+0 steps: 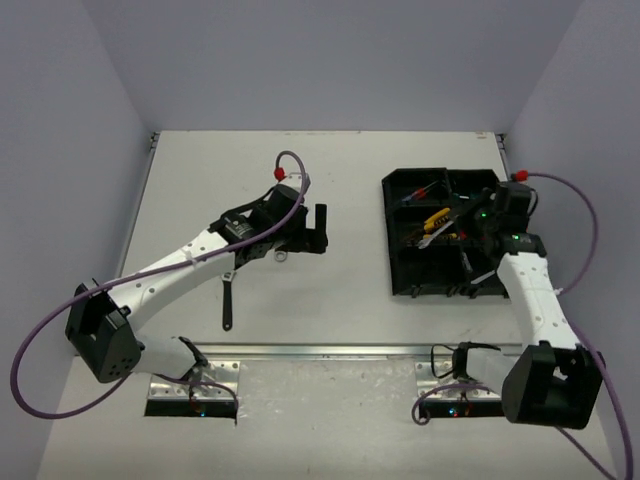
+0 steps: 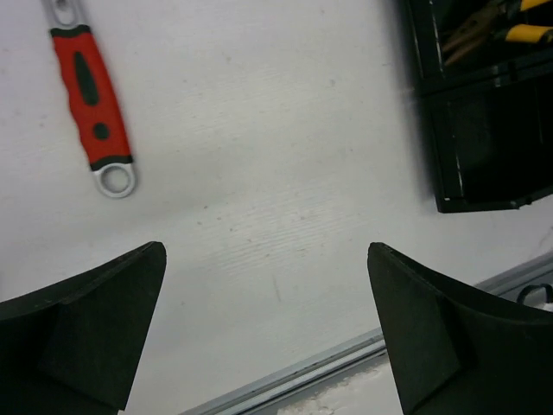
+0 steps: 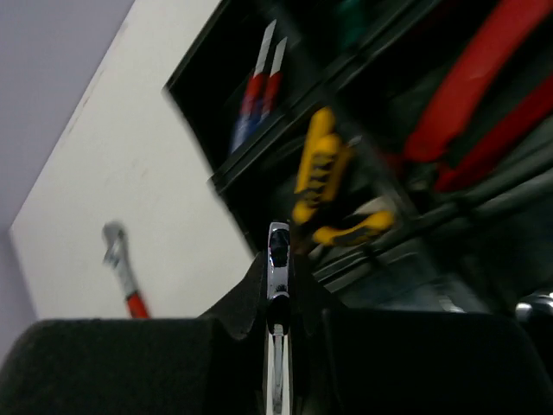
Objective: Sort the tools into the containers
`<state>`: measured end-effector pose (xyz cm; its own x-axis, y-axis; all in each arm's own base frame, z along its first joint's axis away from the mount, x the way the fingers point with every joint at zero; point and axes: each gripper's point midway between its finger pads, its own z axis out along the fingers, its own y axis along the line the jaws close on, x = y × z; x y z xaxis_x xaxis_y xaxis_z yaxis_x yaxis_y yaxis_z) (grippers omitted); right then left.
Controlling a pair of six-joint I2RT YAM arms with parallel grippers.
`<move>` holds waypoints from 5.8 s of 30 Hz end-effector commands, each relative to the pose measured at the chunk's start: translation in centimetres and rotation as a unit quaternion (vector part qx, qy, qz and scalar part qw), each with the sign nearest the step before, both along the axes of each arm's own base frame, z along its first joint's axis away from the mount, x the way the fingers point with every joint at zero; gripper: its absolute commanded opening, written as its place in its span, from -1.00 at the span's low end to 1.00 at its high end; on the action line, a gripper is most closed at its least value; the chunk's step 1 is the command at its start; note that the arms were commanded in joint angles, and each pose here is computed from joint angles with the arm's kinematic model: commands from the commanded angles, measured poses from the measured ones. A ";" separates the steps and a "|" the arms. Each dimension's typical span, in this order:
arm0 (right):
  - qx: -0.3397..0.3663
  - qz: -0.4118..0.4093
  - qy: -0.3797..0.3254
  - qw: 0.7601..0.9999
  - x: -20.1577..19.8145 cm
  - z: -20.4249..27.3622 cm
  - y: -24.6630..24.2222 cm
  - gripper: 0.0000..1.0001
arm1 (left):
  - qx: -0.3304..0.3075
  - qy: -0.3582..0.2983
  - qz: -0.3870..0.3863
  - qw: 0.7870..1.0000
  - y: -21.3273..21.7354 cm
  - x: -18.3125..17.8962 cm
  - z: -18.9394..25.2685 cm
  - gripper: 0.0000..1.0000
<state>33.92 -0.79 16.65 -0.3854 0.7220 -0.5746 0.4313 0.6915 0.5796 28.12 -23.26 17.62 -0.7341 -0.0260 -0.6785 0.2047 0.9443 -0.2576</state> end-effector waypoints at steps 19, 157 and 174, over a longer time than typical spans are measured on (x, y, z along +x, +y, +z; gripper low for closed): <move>-0.163 -0.201 0.161 0.952 -4.9 -5.9 -14.3 -0.91 | 0.096 -0.004 0.034 0.995 6.1 -2.7 -1.6 1.00; -0.201 0.321 -0.036 0.925 -4.0 6.8 20.3 0.98 | -0.004 0.030 0.162 0.986 9.6 5.5 -1.8 1.00; -0.146 0.413 0.042 0.898 3.2 0.1 32.1 0.98 | 0.024 -0.137 0.182 0.973 15.8 -1.1 7.5 1.00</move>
<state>33.51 25.97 16.75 -0.7622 -0.0152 -0.6471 -0.2366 0.9371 0.2567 28.67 -10.01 23.54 -0.5576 -0.2634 -0.7872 -0.0879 0.9617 -0.2595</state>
